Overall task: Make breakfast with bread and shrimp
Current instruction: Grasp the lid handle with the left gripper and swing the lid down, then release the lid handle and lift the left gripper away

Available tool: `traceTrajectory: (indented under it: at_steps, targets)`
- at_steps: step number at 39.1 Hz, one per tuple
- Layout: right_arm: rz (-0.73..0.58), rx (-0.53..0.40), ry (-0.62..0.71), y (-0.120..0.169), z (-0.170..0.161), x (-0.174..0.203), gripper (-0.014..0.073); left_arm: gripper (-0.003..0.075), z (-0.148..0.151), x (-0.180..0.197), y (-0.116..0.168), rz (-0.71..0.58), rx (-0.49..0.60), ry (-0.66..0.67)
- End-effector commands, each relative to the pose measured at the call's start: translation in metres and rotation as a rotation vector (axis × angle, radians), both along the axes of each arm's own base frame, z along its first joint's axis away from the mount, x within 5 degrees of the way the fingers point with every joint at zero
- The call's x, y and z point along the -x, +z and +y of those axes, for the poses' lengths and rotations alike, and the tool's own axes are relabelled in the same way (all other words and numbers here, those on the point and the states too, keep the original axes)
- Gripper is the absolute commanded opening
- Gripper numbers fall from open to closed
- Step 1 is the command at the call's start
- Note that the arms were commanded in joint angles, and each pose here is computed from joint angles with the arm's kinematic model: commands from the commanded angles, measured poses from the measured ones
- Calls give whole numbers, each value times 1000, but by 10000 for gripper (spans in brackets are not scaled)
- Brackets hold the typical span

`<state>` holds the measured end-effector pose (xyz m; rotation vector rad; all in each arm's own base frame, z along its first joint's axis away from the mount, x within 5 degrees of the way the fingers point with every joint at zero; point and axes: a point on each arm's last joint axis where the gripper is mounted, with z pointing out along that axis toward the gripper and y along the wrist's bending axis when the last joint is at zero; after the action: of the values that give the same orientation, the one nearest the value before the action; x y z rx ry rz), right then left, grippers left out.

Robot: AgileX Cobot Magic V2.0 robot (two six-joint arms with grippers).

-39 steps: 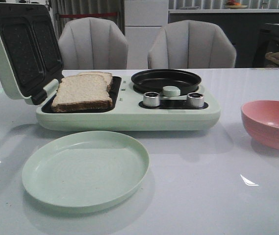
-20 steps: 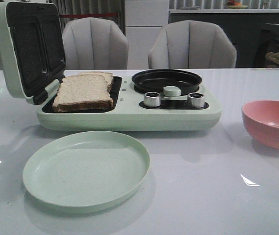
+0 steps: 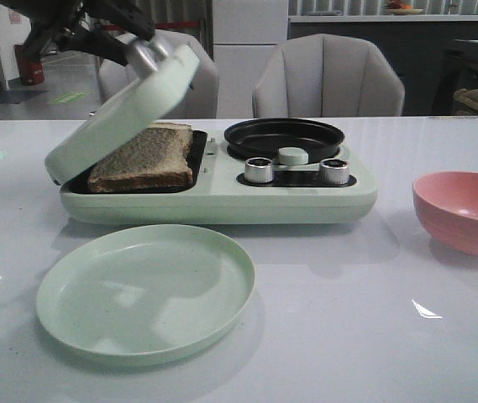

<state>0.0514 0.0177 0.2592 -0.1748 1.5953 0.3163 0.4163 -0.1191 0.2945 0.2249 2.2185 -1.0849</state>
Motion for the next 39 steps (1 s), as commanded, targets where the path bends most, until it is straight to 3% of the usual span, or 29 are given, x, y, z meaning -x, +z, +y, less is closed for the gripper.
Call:
traceTrajectory:
  at_steps: [1, 8, 16, 25, 39]
  targets:
    - [-96, -31, -13, 16, -1, 0, 547, 240, -28, 20, 31, -125, -33, -110]
    - [-96, -31, -13, 16, -1, 0, 547, 245, -59, 29, 25, -202, -180, -165]
    - [-96, -31, -13, 16, -1, 0, 547, 245, -66, 34, 27, -222, -225, -224]
    - [-96, -31, -13, 16, -1, 0, 547, 244, -60, 46, 57, -305, -326, -281]
    - [-96, -31, -13, 16, -1, 0, 547, 242, -24, 84, 116, -452, -590, -171]
